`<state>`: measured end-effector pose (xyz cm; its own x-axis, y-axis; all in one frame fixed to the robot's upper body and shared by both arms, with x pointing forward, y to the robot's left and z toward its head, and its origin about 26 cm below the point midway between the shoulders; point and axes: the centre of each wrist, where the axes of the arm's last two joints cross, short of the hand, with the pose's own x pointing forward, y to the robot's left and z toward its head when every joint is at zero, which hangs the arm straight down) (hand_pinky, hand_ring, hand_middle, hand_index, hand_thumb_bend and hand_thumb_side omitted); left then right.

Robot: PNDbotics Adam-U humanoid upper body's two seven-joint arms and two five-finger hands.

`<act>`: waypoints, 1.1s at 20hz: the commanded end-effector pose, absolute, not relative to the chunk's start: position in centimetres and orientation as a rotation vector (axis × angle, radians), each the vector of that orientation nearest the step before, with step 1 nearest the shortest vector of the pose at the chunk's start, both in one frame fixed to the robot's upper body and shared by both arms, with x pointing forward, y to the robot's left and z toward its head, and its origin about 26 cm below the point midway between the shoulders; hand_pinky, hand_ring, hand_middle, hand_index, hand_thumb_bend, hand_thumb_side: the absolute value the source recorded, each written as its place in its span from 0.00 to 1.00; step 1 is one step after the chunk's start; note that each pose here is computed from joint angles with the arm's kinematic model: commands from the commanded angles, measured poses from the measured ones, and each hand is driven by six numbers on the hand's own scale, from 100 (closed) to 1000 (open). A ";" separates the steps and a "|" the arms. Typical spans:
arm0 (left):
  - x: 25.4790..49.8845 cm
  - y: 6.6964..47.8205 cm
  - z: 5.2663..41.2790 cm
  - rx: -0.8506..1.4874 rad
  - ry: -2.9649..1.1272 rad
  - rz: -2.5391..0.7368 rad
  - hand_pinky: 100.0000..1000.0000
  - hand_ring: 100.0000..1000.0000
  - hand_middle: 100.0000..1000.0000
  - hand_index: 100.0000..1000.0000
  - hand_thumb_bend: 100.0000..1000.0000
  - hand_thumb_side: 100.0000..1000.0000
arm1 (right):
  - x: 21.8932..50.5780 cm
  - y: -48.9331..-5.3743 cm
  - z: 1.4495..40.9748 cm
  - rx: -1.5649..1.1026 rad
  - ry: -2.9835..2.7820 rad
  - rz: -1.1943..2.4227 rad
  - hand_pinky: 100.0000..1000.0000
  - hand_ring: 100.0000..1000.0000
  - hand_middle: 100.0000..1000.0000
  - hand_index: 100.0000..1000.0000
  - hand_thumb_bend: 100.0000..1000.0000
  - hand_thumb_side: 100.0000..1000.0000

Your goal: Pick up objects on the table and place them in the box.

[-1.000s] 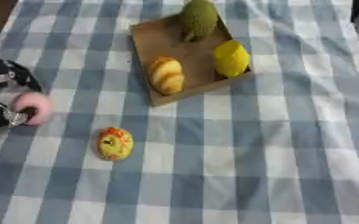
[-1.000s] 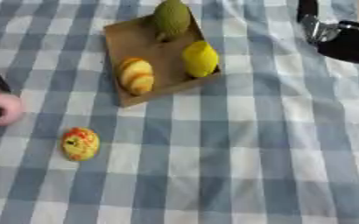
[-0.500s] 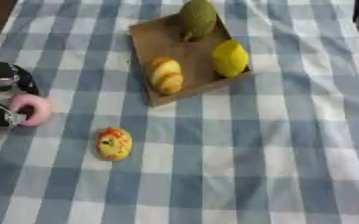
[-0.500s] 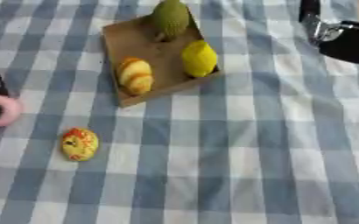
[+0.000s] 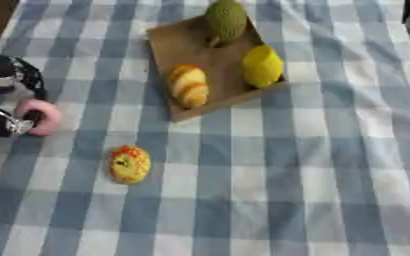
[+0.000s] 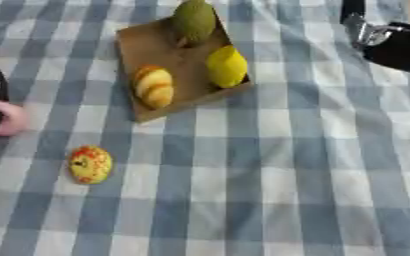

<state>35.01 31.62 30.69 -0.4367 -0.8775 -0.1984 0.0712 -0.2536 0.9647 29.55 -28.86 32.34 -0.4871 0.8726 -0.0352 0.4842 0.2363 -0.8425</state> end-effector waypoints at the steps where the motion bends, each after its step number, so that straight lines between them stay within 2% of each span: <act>1: 33.4 31.0 34.2 1.120 -1.387 -1.743 0.82 0.73 0.61 0.56 0.00 0.15 | 29.0 -28.7 33.6 -1.257 -2.077 1.181 0.69 0.71 0.77 0.81 0.00 0.51; 3: 33.0 30.0 35.2 1.120 -1.449 -1.737 0.81 0.73 0.61 0.56 0.00 0.16 | 29.0 -28.3 34.0 -1.237 -2.079 1.181 0.69 0.71 0.77 0.81 0.00 0.52; 4: 32.8 29.5 35.8 1.122 -1.480 -1.733 0.81 0.73 0.61 0.56 0.00 0.36 | 29.0 -28.1 34.1 -1.226 -2.084 1.181 0.69 0.70 0.77 0.81 0.00 0.52; 5: 32.6 29.1 36.3 1.126 -1.512 -1.726 0.81 0.73 0.61 0.56 0.00 0.17 | 29.0 -27.9 34.3 -1.214 -2.092 1.182 0.69 0.70 0.77 0.81 0.00 0.53; 8: 32.6 27.9 37.7 1.141 -1.613 -1.690 0.81 0.72 0.61 0.56 0.00 0.18 | 29.1 -27.2 34.7 -1.181 -2.105 1.195 0.69 0.71 0.78 0.81 0.00 0.55; 14: 34.0 25.6 39.0 1.119 -1.770 -1.660 0.80 0.72 0.60 0.56 0.00 0.20 | 29.2 -25.2 35.6 -1.060 -2.139 1.193 0.67 0.69 0.77 0.82 0.00 0.62; 22: 35.9 24.0 40.1 1.118 -1.880 -1.619 0.79 0.71 0.60 0.56 0.00 0.21 | 29.1 -24.0 36.1 -1.006 -2.170 1.176 0.67 0.69 0.77 0.82 0.00 0.62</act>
